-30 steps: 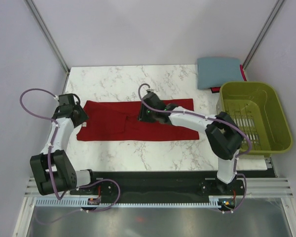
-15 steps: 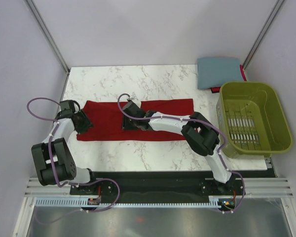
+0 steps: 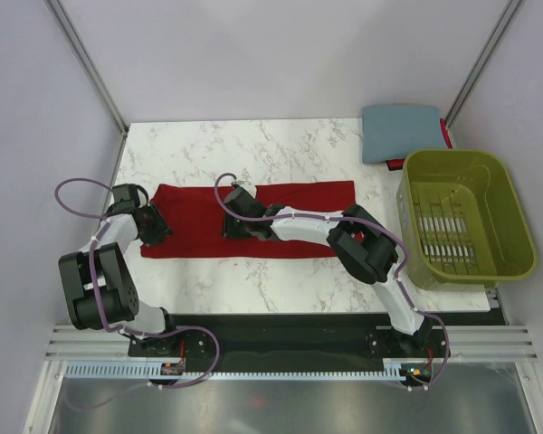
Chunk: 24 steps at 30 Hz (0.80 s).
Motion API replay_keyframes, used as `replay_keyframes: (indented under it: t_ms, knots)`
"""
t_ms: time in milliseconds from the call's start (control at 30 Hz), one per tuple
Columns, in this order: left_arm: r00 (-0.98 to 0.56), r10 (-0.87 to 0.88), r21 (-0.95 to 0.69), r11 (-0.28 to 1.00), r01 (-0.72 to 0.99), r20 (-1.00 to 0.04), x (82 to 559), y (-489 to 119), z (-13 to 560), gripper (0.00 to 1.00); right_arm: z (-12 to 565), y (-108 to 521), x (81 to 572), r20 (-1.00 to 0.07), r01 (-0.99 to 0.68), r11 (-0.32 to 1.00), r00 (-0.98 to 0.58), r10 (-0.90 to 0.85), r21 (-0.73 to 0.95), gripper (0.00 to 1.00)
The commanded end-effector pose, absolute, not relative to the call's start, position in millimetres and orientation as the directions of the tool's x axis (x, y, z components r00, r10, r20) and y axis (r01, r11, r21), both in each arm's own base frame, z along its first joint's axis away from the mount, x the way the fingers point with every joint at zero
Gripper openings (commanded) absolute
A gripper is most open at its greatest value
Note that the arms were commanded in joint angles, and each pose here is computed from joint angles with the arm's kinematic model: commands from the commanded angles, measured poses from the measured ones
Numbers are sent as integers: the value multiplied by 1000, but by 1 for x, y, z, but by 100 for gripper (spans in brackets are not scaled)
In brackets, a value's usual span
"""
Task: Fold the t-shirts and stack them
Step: Fold the tshirt
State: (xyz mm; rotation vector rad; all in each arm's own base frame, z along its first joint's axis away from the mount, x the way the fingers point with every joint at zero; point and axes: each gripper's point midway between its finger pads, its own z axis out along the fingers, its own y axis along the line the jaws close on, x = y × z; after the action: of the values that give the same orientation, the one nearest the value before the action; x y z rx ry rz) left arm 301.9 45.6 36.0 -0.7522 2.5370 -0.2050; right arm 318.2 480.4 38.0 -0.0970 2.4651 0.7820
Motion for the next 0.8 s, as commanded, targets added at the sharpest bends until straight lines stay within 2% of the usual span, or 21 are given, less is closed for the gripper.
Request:
replay_keyframes:
  t_ms: [0, 133, 367, 533, 567, 667, 700, 767]
  knots:
    - [-746, -511, -270, 859, -434, -426, 307, 47, 34, 43, 43, 491, 318, -537, -257, 805, -839, 90, 535, 37]
    - [-759, -503, -254, 864, -435, -413, 304, 48, 29, 42, 44, 491, 317, -535, -252, 805, -840, 95, 537, 38]
    - [-752, -484, -215, 874, -435, -447, 302, 56, 33, 47, 39, 490, 312, -530, -250, 813, -844, 83, 526, 39]
    - [-763, -488, -226, 873, -433, -423, 302, 53, 28, 36, 38, 488, 311, -537, -250, 824, -840, 76, 508, 39]
    - [-764, -490, -228, 872, -434, -420, 301, 52, 28, 30, 38, 488, 311, -536, -250, 825, -841, 75, 508, 39]
    - [-763, -490, -232, 872, -431, -421, 303, 52, 28, 19, 37, 485, 311, -535, -246, 833, -842, 71, 496, 39]
    - [-762, -494, -234, 870, -435, -418, 303, 51, 28, 11, 35, 484, 311, -534, -242, 838, -843, 68, 489, 39]
    - [-763, -493, -234, 870, -433, -419, 303, 52, 28, 2, 33, 483, 312, -536, -243, 845, -842, 60, 476, 39]
